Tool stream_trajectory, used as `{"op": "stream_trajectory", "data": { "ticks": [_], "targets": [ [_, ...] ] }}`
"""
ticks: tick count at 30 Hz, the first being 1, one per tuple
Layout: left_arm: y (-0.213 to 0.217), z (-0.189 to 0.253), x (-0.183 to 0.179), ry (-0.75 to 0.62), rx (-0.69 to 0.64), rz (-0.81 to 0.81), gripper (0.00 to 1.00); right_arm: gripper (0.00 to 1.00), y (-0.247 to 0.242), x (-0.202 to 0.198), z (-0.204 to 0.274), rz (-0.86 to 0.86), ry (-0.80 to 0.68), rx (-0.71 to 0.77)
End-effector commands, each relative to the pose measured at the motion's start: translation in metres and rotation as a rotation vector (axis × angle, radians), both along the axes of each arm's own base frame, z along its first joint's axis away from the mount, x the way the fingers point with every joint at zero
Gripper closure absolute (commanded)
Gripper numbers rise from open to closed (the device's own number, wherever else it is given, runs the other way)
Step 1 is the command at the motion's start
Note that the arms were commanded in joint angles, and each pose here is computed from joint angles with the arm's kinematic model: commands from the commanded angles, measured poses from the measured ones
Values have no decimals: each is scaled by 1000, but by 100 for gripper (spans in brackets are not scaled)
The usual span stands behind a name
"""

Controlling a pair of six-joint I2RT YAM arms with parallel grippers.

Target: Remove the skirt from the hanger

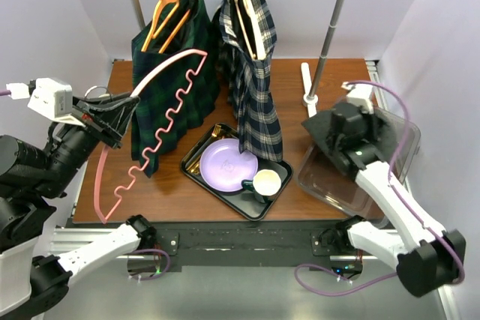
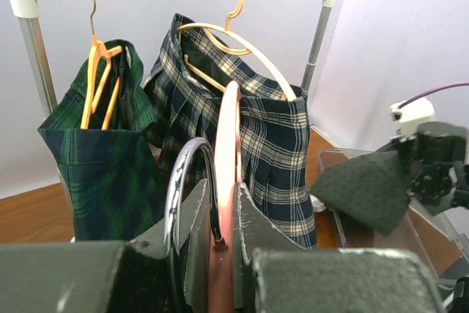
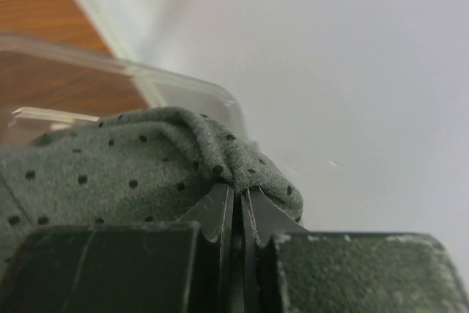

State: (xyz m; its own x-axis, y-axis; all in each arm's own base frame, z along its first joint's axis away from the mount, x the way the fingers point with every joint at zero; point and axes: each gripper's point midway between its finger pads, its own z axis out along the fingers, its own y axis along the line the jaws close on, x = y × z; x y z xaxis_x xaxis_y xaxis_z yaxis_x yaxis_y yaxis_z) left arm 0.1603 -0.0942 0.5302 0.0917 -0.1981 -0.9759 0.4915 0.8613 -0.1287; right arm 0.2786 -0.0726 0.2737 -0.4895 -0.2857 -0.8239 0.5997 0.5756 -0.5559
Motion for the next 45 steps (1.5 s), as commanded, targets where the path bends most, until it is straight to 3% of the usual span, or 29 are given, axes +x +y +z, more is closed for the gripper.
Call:
{"op": "stream_trajectory", "data": {
  "ticks": [1,4,8,12,16,25,28,29,31,32,35,37,42,45],
  "targets": [
    [3,30,-10,-80,-47,-23,100,100,-25,-31,64,-116,-246,72],
    [5,29,-13,-79,-55,-26,100,100,-22,-28,63,-82,-230,84],
    [8,29,-17,-86,-59,-26,100,100,-4,-6,18,3,-161,184],
    [7,28,-15,-78,-42,-23,100,100,41,21,-32,196,-146,453],
    [7,30,-15,-78,-39,-22,100,100,75,34,-56,342,-205,622],
    [8,24,-13,-81,-6,-15,100,100,72,21,-125,183,-173,744],
    [-3,21,-14,-86,33,-66,100,69,82,21,-127,238,-111,759],
    [-7,20,-14,-90,40,-83,100,53,83,26,-105,249,-132,748],
    [-19,17,-19,-97,63,-152,100,43,82,27,-72,269,-126,724],
    [-22,16,-21,-102,67,-171,100,33,82,26,-58,294,-136,717],
    [-35,8,-27,-100,89,-250,100,17,103,29,-16,460,-103,733],
    [-42,2,-30,-91,107,-293,100,15,120,22,-1,566,-41,766],
    [-49,-11,-35,-58,144,-349,100,13,156,-1,92,893,-82,781],
    [-57,-18,-42,-45,168,-409,100,11,192,-32,144,1205,-97,781]
  ]
}}
